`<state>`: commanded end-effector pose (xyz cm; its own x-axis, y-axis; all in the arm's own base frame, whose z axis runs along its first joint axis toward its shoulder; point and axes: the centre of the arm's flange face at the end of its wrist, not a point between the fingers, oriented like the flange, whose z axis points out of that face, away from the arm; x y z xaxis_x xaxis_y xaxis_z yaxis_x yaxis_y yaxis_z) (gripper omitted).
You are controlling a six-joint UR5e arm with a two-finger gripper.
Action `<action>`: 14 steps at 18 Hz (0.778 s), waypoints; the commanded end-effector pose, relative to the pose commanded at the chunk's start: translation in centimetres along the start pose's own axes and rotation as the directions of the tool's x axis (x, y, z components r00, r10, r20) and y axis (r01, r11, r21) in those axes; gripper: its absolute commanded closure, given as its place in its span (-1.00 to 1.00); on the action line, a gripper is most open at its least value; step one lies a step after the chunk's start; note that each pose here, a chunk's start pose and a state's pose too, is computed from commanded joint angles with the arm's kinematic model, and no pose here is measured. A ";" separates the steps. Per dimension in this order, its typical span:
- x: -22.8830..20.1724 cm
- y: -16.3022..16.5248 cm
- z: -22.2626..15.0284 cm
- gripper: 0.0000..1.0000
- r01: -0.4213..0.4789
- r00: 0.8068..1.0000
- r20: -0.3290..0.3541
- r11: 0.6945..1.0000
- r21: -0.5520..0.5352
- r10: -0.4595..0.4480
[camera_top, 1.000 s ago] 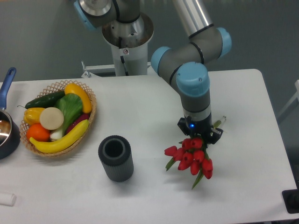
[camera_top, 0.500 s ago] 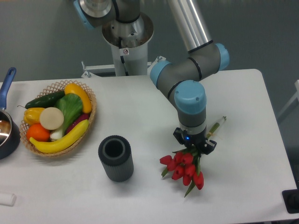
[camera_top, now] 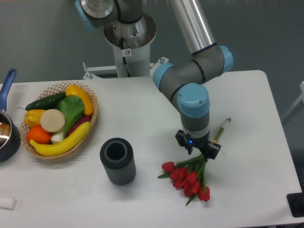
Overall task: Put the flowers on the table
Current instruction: 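Open the gripper to release the tulips onto the table, then raise the open gripper up away from the tulips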
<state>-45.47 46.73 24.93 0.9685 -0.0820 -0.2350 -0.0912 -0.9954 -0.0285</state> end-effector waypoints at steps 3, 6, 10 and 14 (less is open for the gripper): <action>-0.8 0.0 -3.0 -1.00 0.015 0.999 0.043 0.999 0.028 -0.016; -2.7 -0.5 -5.8 -1.00 0.025 0.995 0.097 0.999 0.048 -0.029; -5.4 1.8 -9.0 -1.00 0.059 0.990 0.128 0.997 0.056 -0.066; -7.9 6.6 -12.5 -1.00 -0.021 0.999 0.027 1.000 -0.004 0.021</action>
<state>-50.84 40.24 38.73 0.9598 -0.1014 -0.2617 -0.1104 -0.9937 -0.0198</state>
